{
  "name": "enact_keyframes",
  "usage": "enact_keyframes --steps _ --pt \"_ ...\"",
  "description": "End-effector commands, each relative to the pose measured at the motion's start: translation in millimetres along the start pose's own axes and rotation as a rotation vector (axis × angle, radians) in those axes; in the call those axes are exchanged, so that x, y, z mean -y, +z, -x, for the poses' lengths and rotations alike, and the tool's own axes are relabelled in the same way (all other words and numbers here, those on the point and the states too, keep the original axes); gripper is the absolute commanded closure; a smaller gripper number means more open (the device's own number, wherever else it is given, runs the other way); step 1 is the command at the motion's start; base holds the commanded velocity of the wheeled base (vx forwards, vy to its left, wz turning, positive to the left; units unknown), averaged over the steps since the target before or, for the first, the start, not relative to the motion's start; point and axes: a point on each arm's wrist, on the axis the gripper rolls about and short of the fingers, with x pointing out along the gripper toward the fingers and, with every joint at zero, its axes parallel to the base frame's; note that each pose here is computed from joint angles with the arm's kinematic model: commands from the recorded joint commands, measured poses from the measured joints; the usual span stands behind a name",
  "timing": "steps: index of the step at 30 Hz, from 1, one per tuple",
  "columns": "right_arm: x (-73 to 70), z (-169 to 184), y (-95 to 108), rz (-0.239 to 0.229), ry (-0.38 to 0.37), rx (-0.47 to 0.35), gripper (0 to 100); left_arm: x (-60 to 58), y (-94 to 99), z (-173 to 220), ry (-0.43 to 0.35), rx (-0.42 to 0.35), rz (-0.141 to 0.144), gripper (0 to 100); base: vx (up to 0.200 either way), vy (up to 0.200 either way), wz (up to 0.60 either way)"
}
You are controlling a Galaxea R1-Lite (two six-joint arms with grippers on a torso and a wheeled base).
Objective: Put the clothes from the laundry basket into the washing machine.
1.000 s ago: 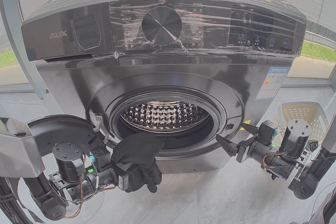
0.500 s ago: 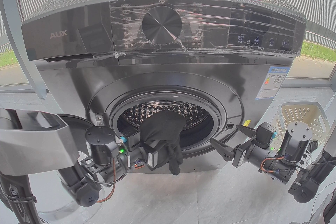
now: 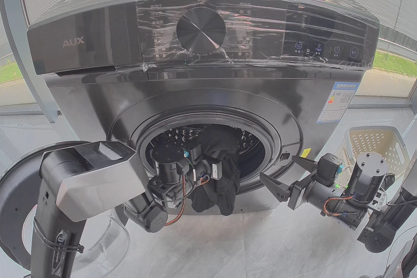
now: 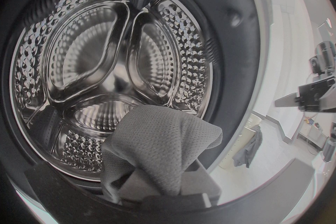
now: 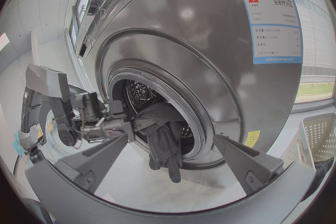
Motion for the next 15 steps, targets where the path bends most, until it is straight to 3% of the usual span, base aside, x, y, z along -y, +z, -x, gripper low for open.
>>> enact_keyframes --steps 1,5,15 --pt "-1.0 -0.8 -2.1 0.001 0.004 -0.009 0 -19.9 -26.7 -35.3 0.069 -0.026 0.019 100 0.000 0.000 0.00" --pt "-1.3 -0.7 -2.8 0.001 0.007 -0.012 0 -35.4 -19.6 -58.8 0.130 -0.021 0.029 100 0.000 0.000 0.00" --pt "-1.4 -2.5 -6.6 0.001 0.008 -0.028 0 -38.6 -8.4 -91.7 0.139 0.000 0.049 100 0.000 0.000 0.00"
